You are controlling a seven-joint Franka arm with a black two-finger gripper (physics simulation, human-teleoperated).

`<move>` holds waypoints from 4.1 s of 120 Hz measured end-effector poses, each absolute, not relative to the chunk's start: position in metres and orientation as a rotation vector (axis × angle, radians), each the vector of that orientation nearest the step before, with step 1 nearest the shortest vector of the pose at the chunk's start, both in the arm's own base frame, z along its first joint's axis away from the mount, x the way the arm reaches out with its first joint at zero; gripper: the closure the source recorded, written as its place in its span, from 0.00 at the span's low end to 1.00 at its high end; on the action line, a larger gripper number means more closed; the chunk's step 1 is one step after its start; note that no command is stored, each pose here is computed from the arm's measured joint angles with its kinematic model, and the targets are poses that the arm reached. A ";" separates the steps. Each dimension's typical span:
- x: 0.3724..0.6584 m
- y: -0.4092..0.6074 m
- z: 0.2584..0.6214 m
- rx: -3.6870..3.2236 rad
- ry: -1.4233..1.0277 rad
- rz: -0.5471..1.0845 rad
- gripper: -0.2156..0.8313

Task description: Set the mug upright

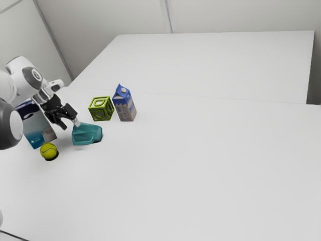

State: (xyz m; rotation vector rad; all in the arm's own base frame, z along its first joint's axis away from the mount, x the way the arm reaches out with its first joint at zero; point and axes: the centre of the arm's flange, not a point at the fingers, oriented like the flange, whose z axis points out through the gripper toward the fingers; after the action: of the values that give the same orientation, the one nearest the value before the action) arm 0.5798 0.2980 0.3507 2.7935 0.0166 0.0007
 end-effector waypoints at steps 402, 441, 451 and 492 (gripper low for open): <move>0.572 -0.010 0.371 3.126 -0.915 0.079 0.95; 0.567 -0.017 0.357 3.139 -0.840 -0.020 0.95; 0.567 -0.018 0.355 3.141 -0.829 -0.030 0.95; 0.566 -0.019 0.354 3.140 -0.791 -0.044 0.73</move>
State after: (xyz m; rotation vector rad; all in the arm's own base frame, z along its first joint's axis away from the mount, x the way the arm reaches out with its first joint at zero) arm 0.5657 -0.0187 0.3536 3.1404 -0.7906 -0.0439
